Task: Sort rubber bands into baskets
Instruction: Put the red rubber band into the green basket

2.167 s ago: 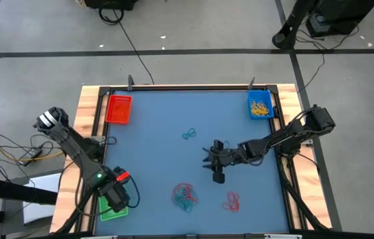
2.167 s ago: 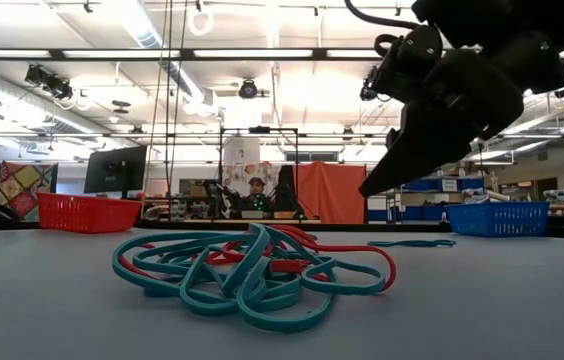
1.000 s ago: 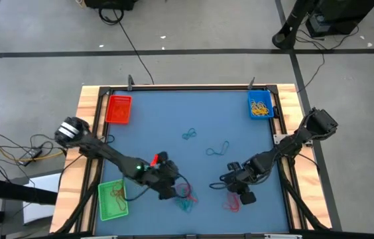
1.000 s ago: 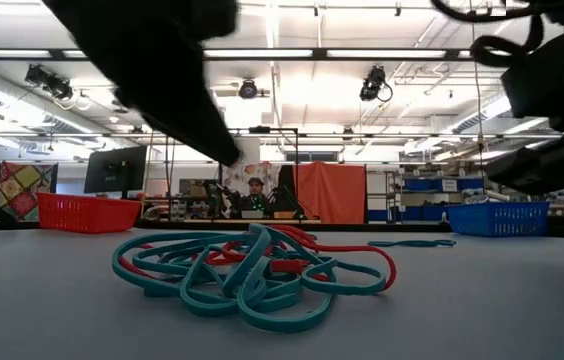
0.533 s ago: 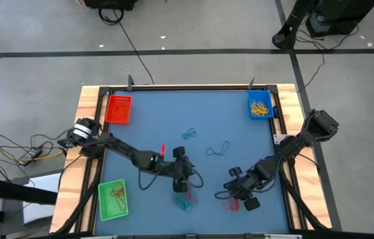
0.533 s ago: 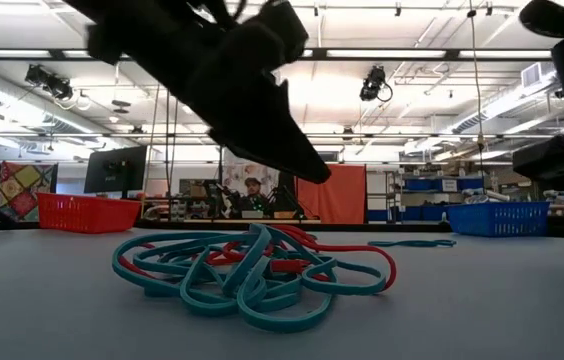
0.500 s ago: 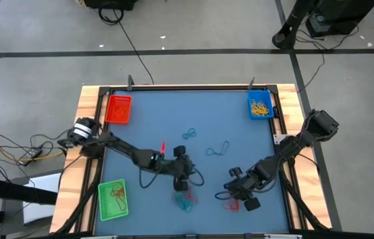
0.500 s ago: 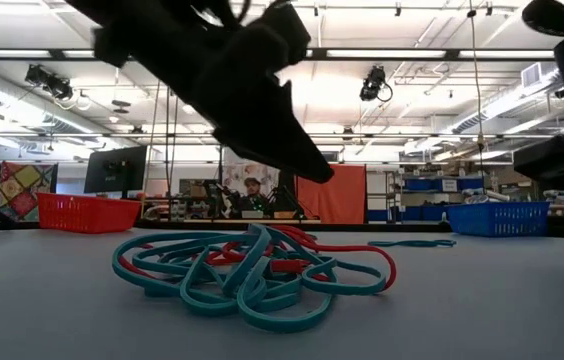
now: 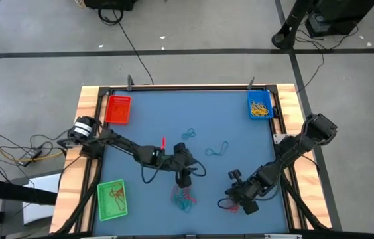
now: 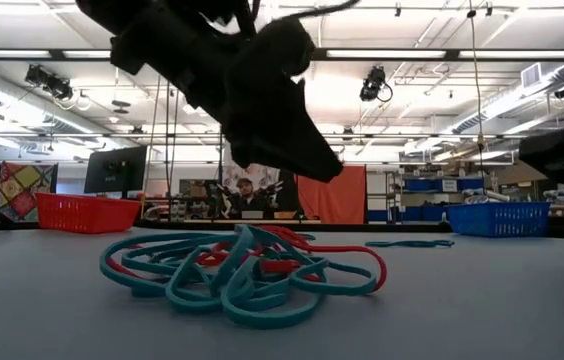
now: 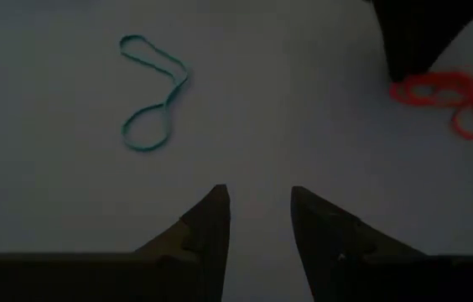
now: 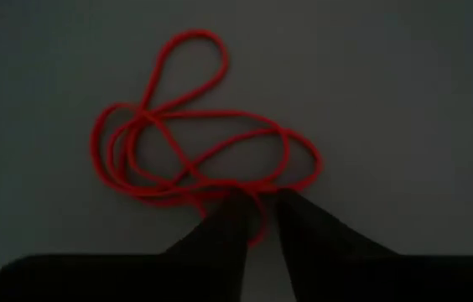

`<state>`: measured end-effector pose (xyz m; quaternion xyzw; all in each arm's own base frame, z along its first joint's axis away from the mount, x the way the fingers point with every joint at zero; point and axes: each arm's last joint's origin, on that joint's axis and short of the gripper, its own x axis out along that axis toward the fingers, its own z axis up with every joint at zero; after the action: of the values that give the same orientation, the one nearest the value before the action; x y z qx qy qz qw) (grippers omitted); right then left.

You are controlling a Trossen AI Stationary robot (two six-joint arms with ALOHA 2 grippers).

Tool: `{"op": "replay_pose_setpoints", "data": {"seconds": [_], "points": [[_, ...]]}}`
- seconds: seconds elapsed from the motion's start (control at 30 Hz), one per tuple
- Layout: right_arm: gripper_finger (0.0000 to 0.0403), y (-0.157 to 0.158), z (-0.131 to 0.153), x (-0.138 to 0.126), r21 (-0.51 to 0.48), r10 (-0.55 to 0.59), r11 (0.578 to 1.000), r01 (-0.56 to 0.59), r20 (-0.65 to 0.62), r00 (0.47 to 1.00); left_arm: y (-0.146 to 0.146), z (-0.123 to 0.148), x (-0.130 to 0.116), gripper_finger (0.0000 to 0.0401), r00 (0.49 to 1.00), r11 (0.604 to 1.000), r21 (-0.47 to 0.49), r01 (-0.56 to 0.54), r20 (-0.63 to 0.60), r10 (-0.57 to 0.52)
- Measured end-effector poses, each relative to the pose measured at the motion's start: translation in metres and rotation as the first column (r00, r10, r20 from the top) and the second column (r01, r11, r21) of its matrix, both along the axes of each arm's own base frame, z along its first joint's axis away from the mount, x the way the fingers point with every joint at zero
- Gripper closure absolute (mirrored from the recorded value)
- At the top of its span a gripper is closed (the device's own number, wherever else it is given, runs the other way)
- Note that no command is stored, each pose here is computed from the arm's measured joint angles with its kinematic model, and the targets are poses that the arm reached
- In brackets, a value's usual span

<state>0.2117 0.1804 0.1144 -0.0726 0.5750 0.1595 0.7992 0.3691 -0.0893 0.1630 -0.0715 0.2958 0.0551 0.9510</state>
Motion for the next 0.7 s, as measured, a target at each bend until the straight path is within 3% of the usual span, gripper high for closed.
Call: {"op": "replay_pose_setpoints", "data": {"seconds": [0.23,0.5,0.7], "points": [[0.0393,-0.002,0.014,-0.005,-0.025,-0.055,0.998,0.057,0.082,0.995,-0.020,0.007,-0.001,0.0270,0.997,1.000,-0.005,-0.012,0.075,0.012],[0.0397,-0.020,0.041,0.001,-0.116,-0.163,0.971,0.208,0.314,0.935,-0.024,0.015,0.006,0.0270,0.981,0.998,-0.056,0.034,0.195,-0.023],[0.0398,-0.037,0.058,0.011,-0.189,-0.210,0.922,0.338,0.490,0.846,-0.026,0.017,0.013,0.0270,0.953,0.997,-0.066,0.049,0.303,-0.027]]}}
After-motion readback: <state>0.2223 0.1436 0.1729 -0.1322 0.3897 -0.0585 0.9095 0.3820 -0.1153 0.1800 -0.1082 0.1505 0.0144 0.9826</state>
